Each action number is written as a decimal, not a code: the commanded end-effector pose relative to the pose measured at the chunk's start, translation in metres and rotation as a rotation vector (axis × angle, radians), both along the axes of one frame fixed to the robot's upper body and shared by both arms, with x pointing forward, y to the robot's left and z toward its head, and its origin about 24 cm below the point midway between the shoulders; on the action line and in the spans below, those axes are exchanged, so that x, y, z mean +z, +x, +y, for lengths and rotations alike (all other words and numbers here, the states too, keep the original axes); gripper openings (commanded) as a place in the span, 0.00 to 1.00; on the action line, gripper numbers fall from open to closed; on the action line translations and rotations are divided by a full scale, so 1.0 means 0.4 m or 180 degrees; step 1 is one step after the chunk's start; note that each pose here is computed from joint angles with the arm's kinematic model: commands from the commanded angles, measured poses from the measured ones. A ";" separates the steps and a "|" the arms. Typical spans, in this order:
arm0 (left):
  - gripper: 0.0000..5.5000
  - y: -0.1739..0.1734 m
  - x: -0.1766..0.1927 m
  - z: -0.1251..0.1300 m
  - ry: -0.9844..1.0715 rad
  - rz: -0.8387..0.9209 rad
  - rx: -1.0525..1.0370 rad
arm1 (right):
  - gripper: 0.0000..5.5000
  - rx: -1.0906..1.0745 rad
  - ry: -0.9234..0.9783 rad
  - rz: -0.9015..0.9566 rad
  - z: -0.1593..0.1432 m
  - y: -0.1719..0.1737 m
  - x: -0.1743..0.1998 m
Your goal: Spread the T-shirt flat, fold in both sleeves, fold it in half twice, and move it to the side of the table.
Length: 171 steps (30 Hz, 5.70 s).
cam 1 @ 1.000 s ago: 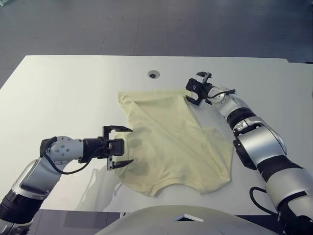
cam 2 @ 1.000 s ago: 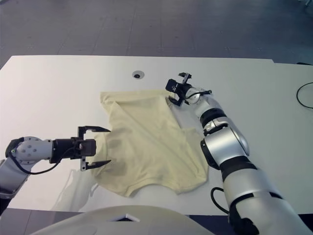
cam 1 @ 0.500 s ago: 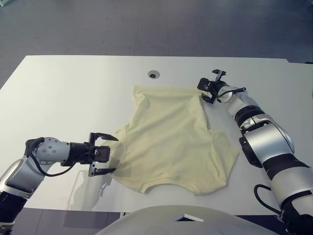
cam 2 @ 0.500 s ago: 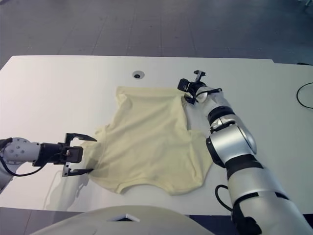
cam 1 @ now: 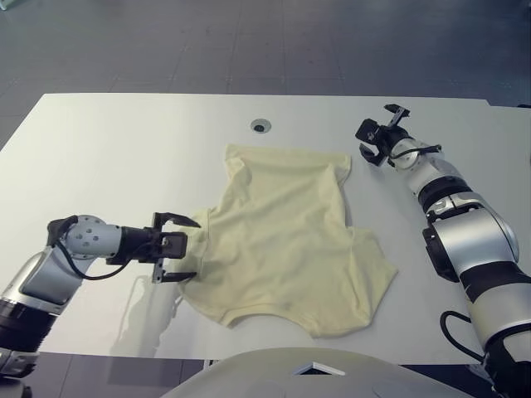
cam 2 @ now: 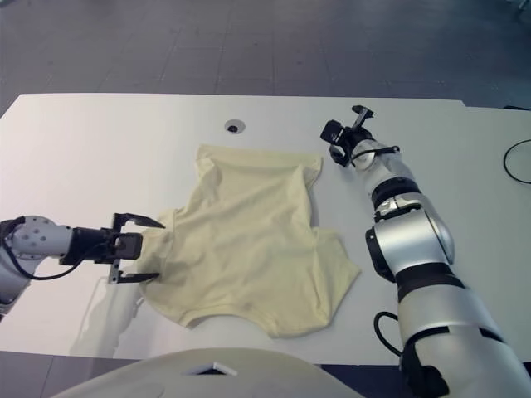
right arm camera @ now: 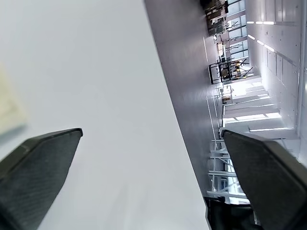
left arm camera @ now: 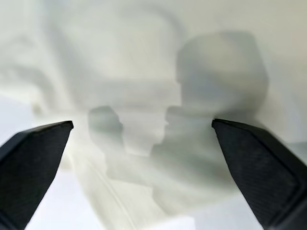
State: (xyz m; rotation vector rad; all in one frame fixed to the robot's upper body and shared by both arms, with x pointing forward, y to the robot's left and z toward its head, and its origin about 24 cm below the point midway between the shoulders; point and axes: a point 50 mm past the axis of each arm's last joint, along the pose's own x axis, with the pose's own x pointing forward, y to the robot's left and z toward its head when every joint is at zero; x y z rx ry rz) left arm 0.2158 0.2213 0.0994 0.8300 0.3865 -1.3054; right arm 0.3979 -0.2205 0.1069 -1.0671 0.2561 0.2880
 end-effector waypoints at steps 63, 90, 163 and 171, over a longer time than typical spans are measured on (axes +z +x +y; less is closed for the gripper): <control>0.98 0.421 0.099 -0.131 -0.0673 -0.2065 0.0897 | 0.98 0.0582 0.0663 0.0816 0.041 -0.278 0.124; 0.98 -0.057 -0.007 0.010 0.0093 -0.0943 0.1003 | 0.98 0.0007 0.0824 0.0325 0.149 0.003 -0.055; 0.98 -0.215 -0.032 0.085 -0.1640 0.0359 0.3940 | 0.83 -0.1447 0.3267 0.0993 -0.055 -0.751 -0.038; 0.81 -0.165 -0.071 0.078 -0.1825 0.0542 0.4119 | 0.61 -0.1769 0.3336 0.1184 -0.058 -0.730 -0.109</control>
